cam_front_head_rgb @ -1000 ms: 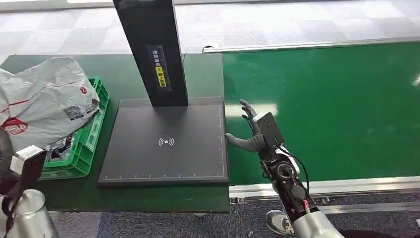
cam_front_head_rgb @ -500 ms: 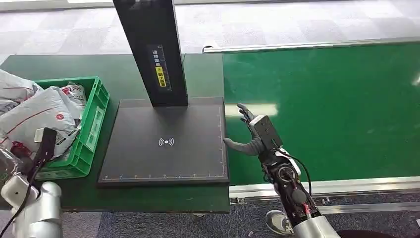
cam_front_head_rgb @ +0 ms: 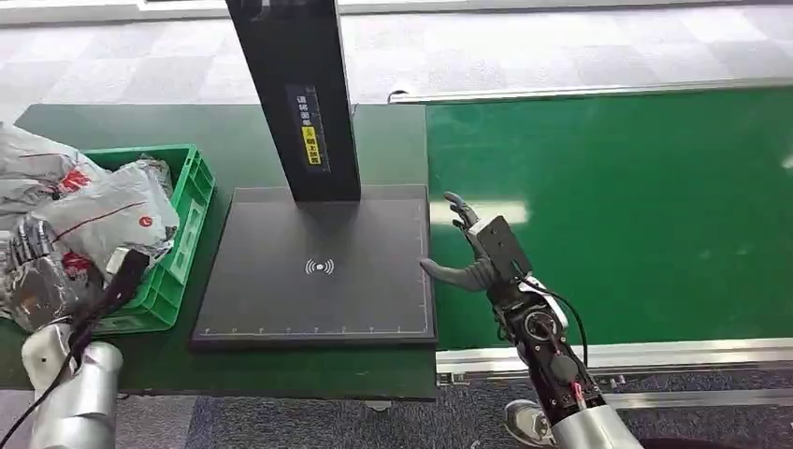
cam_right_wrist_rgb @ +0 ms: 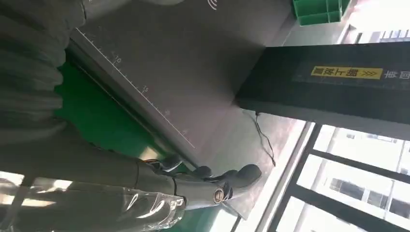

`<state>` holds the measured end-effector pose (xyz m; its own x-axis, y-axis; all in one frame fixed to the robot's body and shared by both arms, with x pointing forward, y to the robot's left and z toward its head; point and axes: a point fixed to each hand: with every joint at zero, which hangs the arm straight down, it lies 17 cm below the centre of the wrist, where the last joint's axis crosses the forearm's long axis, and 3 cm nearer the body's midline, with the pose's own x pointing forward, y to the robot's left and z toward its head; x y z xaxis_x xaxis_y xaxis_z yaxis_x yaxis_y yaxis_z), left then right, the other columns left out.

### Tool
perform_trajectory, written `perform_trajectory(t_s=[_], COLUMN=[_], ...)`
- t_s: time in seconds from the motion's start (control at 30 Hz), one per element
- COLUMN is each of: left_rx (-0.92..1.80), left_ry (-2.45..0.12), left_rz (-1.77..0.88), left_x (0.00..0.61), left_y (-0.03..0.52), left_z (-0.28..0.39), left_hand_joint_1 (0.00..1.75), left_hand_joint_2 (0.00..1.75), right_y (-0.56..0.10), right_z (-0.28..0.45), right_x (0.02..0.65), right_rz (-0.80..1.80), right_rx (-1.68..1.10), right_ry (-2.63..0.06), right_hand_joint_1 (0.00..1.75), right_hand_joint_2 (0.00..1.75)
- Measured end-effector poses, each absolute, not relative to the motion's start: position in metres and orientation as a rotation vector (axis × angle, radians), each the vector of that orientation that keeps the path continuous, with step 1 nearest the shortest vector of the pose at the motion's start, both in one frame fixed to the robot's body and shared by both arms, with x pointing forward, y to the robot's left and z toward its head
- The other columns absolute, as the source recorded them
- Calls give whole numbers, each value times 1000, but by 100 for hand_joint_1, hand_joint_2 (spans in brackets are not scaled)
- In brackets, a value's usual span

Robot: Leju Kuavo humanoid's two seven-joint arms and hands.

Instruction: Moved the parcel from conveyor to table for the left to box.

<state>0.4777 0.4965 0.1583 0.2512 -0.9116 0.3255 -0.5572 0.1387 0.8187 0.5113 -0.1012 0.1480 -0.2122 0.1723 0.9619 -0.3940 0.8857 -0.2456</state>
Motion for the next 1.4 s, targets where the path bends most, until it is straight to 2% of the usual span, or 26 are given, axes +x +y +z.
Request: perform_trajectory(t_s=[0.1, 0.37, 0.4, 0.73, 0.8, 0.83, 0.97, 1.17, 1.3, 1.4], left_rx=[1578, 1619, 1619, 1507, 1407, 1316, 846, 250, 34, -48], left_ry=[-1613, -1775, -1801, -1897, -1934, -1961, -2029, -2080, -2047, -2018], left_rz=[-375, -39, -18, 26, 157, 260, 480, 229, 16, -89], left_x=[460, 410, 406, 415, 413, 413, 434, 470, 474, 473], left_y=[484, 478, 473, 431, 430, 427, 385, 245, 167, 130], left_z=[193, 243, 250, 255, 249, 245, 222, 217, 207, 199], left_hand_joint_1=[0, 0, 0, 0, 0, 0, 0, 0, 0, 0], left_hand_joint_2=[175, 175, 0, 0, 0, 175, 175, 175, 175, 175], right_y=[-98, -92, -91, -86, -86, -87, -88, -99, -103, -99], right_z=[153, 168, 168, 168, 168, 169, 175, 180, 171, 168], right_x=[512, 520, 520, 526, 526, 526, 526, 532, 536, 534], right_rz=[527, 536, 540, 556, 546, 538, 498, 301, 182, 166], right_rx=[181, 204, 208, 211, 215, 219, 250, 355, 394, 405], right_ry=[-1719, -1753, -1753, -1757, -1760, -1764, -1785, -1768, -1726, -1719], right_hand_joint_1=[0, 0, 0, 0, 0, 0, 0, 0, 0, 0], right_hand_joint_2=[175, 175, 175, 175, 175, 175, 175, 175, 175, 175])
